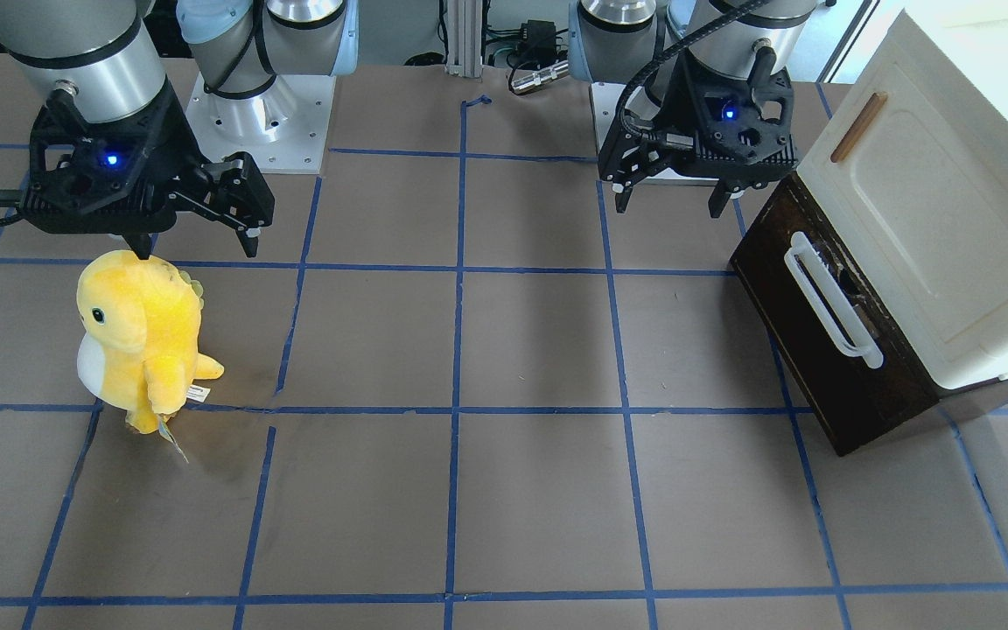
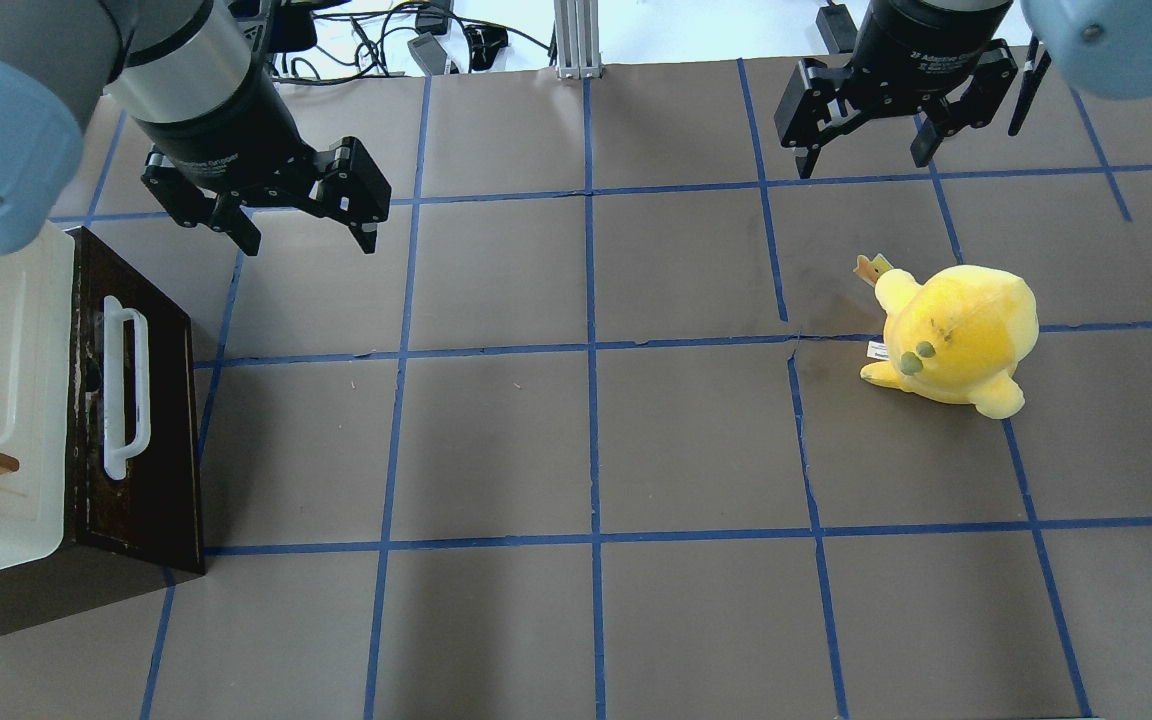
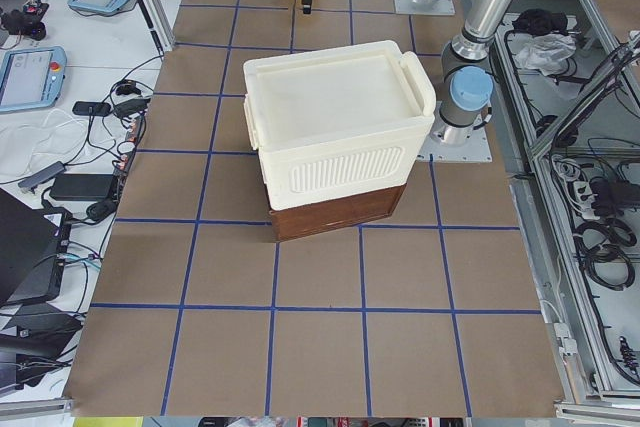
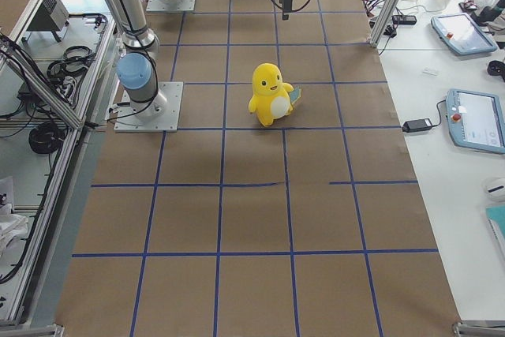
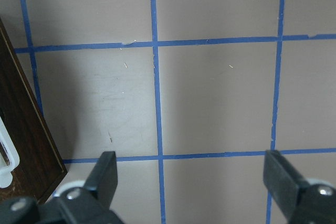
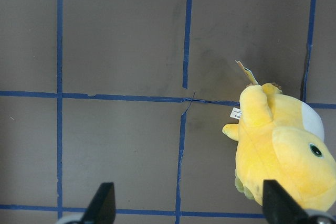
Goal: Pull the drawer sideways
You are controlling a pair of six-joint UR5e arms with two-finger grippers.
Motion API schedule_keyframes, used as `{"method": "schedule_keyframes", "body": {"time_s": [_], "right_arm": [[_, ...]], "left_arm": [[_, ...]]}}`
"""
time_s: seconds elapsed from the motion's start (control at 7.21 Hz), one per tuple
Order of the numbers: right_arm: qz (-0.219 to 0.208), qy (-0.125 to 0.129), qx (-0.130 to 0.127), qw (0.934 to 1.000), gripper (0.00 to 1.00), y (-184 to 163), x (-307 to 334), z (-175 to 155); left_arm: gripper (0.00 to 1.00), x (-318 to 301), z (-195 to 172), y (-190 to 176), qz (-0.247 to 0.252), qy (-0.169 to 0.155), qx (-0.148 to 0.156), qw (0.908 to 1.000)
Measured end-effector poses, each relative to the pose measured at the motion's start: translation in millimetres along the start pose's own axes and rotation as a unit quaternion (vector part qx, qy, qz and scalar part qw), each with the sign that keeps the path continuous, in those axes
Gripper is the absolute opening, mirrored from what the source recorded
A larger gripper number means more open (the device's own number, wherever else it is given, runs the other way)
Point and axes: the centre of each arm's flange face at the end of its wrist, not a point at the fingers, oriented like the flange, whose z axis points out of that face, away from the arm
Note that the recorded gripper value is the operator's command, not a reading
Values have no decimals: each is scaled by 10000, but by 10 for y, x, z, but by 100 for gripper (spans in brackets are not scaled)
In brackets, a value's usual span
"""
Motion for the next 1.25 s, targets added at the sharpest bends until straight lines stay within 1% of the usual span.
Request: {"method": "schedule_keyframes", "body": {"time_s": [0.69, 0.83, 1.11, 1.25], "right_arm": [[0, 0, 0, 10000, 100, 0, 0, 0], [0, 0, 0, 10000, 100, 0, 0, 0], [0, 0, 0, 10000, 100, 0, 0, 0], [0, 1, 0, 10000, 100, 0, 0, 0]], "left_arm": [[100, -5, 0, 0, 4, -60, 3, 10000], [100, -27, 73, -47, 15, -223, -65, 9997], [100, -78, 394, -234, 37, -607, -351, 9975], [100, -89, 654, -334, 107, -947, -581, 9937]]}}
